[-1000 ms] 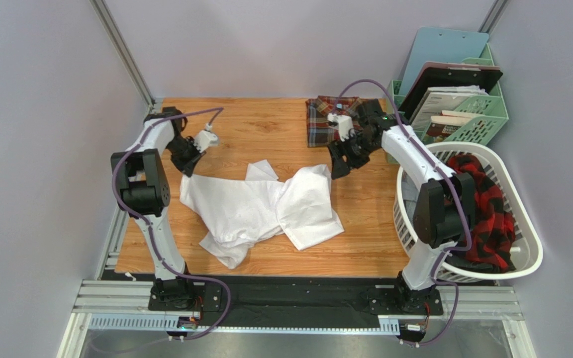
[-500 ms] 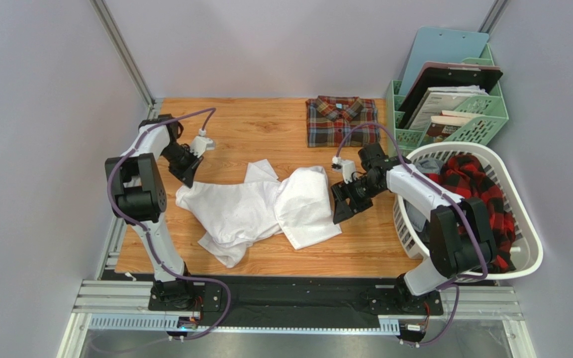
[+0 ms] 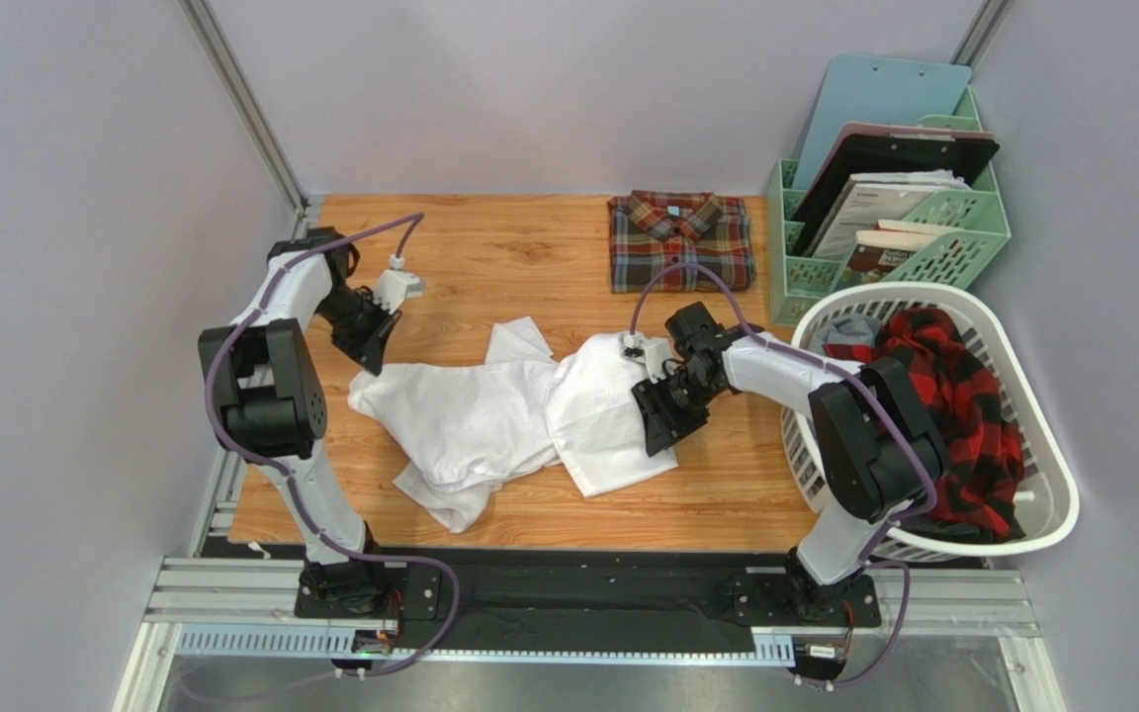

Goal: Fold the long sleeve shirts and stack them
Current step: Flatten the shirt out

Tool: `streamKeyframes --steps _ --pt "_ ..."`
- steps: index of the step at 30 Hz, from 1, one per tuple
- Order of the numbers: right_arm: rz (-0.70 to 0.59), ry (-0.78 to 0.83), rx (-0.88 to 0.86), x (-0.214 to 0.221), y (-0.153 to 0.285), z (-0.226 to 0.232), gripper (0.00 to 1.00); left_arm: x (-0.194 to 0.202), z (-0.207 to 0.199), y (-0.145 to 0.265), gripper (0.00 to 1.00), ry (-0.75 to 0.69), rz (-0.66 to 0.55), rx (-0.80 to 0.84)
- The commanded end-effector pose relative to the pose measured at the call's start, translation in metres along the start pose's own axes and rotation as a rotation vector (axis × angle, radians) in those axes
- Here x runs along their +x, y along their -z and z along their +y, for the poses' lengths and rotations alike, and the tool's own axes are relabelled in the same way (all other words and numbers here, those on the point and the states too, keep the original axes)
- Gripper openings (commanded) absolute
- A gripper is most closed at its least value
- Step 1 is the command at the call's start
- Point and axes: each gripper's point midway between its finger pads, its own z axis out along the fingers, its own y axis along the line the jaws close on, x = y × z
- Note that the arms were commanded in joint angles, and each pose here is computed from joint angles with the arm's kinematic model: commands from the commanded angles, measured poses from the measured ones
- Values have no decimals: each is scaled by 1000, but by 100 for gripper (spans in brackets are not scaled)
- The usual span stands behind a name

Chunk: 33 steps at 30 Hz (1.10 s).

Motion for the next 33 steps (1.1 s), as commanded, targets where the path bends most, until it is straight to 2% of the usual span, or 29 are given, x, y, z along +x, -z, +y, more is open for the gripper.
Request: streamKeyframes --steps 1,2,3,4,9,12,15,17,19,20,22,23,24,25,26,28,29,30,31,32,33 --pt "50 -16 -8 15 -6 -2 26 -9 -6 16 0 -5 -61 -21" --pt "38 -5 -31 10 -3 3 7 -10 -7 17 0 3 -67 -22" --pt "6 20 -76 5 6 13 0 -13 -6 18 0 5 -75 -22" --pt "-10 33 -98 1 14 19 0 -15 -8 19 0 8 -81 -8" --pt "-273 131 -127 -55 102 31 0 -33 -8 38 0 4 -138 -19" --pt "-412 192 -111 -71 153 42 0 -44 -12 55 0 -3 -195 -29" --pt "-521 236 -73 -82 190 55 0 -59 -20 78 0 -16 -278 -42" --pt "-623 210 -39 -99 220 61 0 -76 -19 103 0 -2 -359 -86" --pt "-790 253 27 -137 258 63 0 -102 -12 123 0 23 -458 -109" --pt "-862 203 81 -154 275 55 0 -125 -4 152 0 9 -538 -163" --pt "-1104 278 188 -202 346 60 0 -157 14 175 0 54 -633 -194" --pt "-1157 212 240 -223 362 42 0 -186 17 228 0 9 -753 -272" --pt "-1220 214 270 -237 386 42 0 -200 21 251 0 6 -810 -302" --pt "-1280 210 298 -249 413 42 0 -215 31 257 0 47 -848 -296" --pt "-1385 187 331 -264 460 41 0 -234 19 320 0 -25 -993 -382" --pt "-1512 189 363 -273 515 48 0 -251 17 368 0 -25 -1145 -451" --pt "-1641 225 396 -264 571 69 0 -255 10 392 0 -45 -1210 -487" --pt "-1674 195 380 -267 582 66 0 -262 6 422 0 -93 -1303 -549" --pt "-1720 205 383 -261 600 75 0 -250 -26 465 0 -145 -1392 -603" --pt "-1775 228 401 -249 624 88 0 -248 -18 449 0 -125 -1369 -595" --pt "-1805 245 399 -236 636 102 0 -232 -56 498 0 -229 -1474 -690"
